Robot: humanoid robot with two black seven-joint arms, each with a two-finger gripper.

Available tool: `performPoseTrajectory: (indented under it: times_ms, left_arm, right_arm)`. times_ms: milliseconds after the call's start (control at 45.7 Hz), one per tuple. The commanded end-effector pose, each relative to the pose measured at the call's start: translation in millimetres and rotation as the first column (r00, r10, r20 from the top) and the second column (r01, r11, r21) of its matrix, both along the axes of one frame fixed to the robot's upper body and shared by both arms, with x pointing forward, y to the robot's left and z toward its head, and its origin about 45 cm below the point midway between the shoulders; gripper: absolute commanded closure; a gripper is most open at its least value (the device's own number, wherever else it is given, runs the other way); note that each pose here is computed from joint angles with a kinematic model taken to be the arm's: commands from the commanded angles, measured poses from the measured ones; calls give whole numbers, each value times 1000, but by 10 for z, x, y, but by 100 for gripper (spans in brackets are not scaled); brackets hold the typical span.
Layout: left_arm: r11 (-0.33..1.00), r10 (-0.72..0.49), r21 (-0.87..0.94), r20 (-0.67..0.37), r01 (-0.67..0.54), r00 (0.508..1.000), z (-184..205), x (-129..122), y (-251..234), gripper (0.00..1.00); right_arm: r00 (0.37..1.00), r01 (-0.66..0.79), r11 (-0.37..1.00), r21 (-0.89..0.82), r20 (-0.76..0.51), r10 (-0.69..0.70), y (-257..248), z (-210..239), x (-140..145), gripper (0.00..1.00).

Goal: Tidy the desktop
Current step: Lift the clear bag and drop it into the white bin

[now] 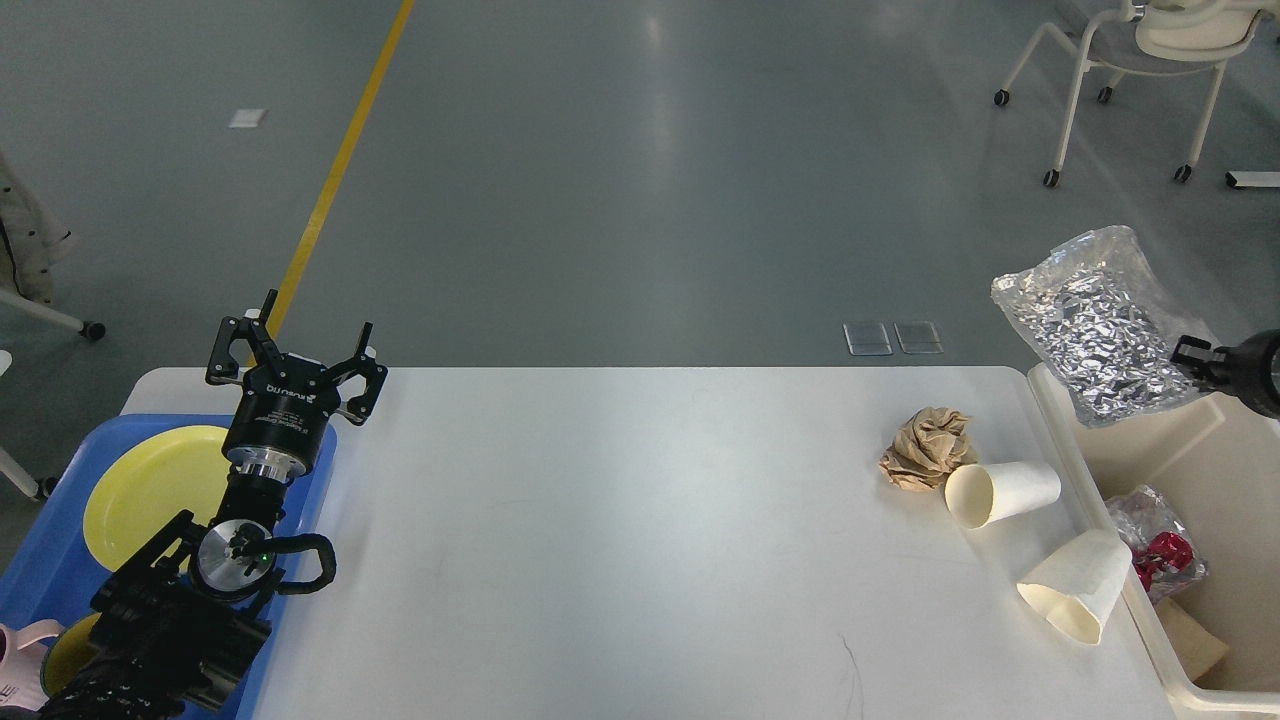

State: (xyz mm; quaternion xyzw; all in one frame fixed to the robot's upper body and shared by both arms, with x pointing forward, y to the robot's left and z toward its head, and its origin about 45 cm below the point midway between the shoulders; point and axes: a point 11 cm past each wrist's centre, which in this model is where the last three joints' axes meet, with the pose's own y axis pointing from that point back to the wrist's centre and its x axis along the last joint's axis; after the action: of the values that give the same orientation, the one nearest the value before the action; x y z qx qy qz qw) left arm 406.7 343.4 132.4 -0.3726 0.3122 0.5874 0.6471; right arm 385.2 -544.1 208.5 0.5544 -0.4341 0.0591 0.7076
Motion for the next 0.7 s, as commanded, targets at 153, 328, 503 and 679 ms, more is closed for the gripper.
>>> performPoseTrajectory:
  times_ms: [153,328,503,679]
  left_arm:
    - [1000,0,0,0,0,1000,0,0,1,3]
    - [1000,0,0,0,0,1000,0,0,1,3]
    - [1000,-1,-1,0,1,1000,-2,0,-6,3]
    - [1000,0,0,0,0,1000,0,0,1,3]
  right_arm:
    - [960,168,980,-108,243,-138,-199,-649,-176,100]
    - [964,165,978,-124,229,-134,-185,-750,-238,100]
    - [967,167,978,-127,216,-137,-210,-796,-298,79]
    - [978,138,977,-162,181,-108,-229,-826,-342,0]
